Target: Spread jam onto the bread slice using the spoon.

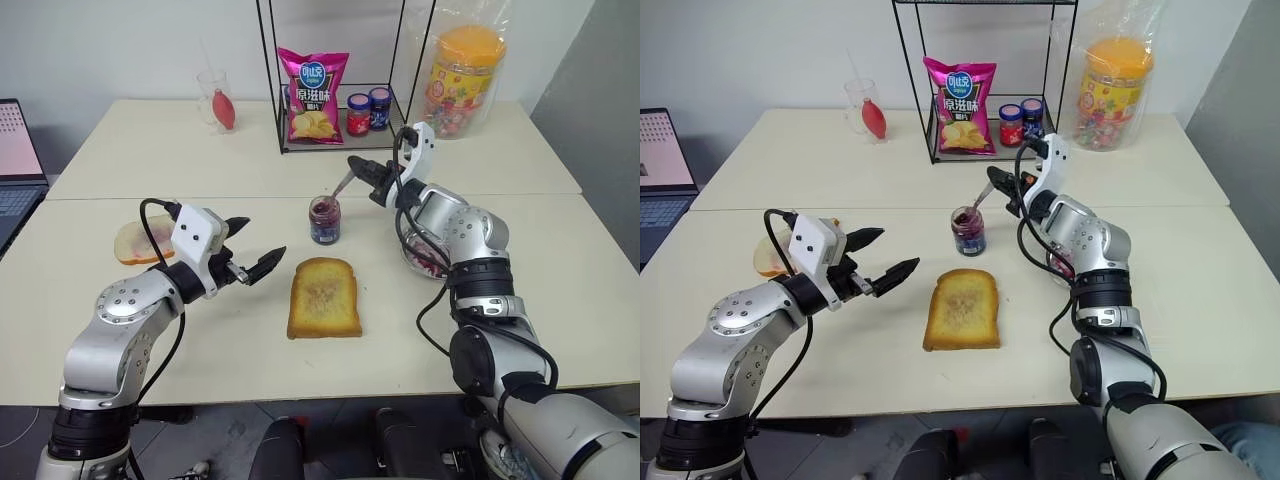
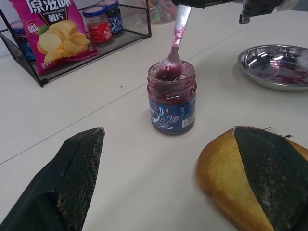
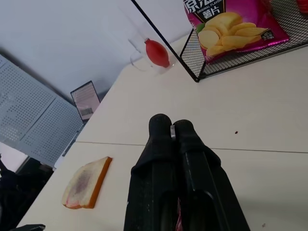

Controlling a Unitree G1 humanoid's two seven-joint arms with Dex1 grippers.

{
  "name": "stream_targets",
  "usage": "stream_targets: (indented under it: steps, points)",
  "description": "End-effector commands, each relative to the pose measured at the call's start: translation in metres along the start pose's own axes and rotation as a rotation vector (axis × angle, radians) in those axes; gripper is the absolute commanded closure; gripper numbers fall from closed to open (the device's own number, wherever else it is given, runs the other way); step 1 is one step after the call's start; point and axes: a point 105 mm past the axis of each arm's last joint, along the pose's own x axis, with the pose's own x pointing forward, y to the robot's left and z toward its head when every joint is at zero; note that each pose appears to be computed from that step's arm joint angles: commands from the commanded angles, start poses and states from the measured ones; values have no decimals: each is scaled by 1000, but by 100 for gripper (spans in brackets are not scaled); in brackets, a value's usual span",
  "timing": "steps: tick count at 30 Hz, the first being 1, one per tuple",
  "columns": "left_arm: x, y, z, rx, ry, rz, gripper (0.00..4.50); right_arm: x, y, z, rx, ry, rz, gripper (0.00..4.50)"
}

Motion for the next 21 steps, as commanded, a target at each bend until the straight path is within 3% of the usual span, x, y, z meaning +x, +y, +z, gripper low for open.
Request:
stream_targets:
  steps: [1, 21]
  points:
    - [1, -1, 13, 37, -39, -4, 0, 2, 19, 18, 9, -49, 58, 446]
    - [5, 0, 17, 47, -58, -10, 0, -6, 10, 29, 107, -91, 32, 446]
